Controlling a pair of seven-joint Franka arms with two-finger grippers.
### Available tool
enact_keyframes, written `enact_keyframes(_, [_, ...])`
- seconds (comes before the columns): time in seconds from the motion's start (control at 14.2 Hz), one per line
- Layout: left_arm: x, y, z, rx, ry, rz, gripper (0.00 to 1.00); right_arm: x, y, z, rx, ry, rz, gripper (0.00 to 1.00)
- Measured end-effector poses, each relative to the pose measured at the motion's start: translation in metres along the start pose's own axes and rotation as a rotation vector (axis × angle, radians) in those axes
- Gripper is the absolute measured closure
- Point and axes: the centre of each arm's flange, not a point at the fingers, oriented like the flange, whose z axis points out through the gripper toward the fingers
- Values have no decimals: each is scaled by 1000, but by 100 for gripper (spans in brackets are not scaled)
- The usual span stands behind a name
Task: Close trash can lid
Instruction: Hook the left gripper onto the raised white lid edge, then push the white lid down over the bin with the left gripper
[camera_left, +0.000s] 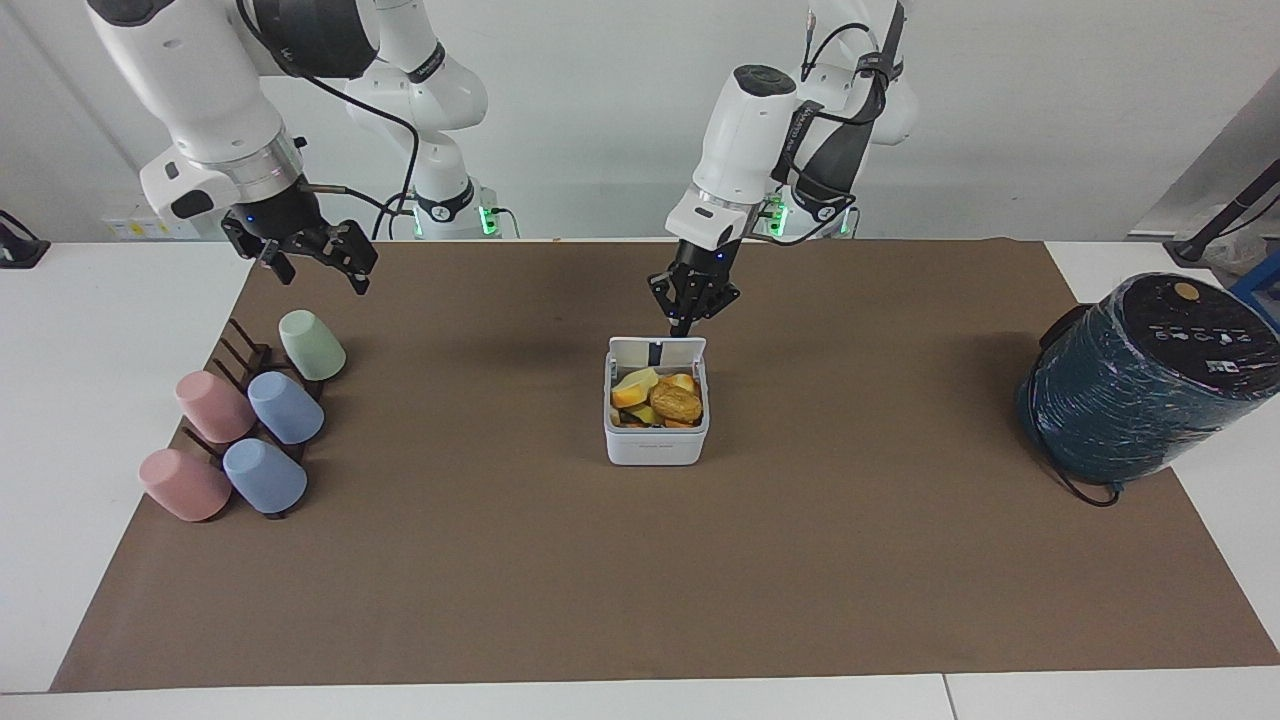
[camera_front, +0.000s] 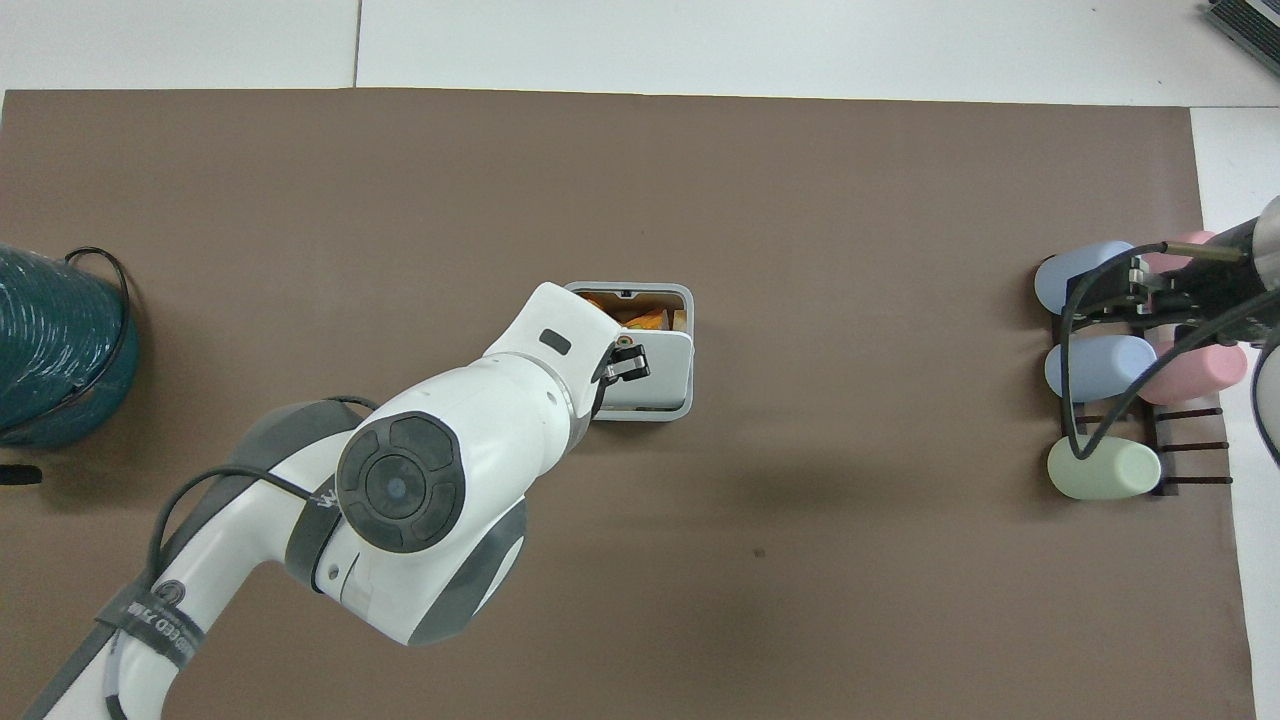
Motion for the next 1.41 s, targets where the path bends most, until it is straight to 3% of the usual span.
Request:
enact_keyframes(0.7, [8, -4, 37, -48, 44, -46, 98, 0, 0, 0, 0, 0, 0, 0])
enact_keyframes(1.06, [15, -2, 75, -54, 50, -67, 98, 0, 0, 0, 0, 0, 0, 0])
enact_keyframes(1.41, [17, -2, 81, -57, 52, -73, 99, 0, 0, 0, 0, 0, 0, 0])
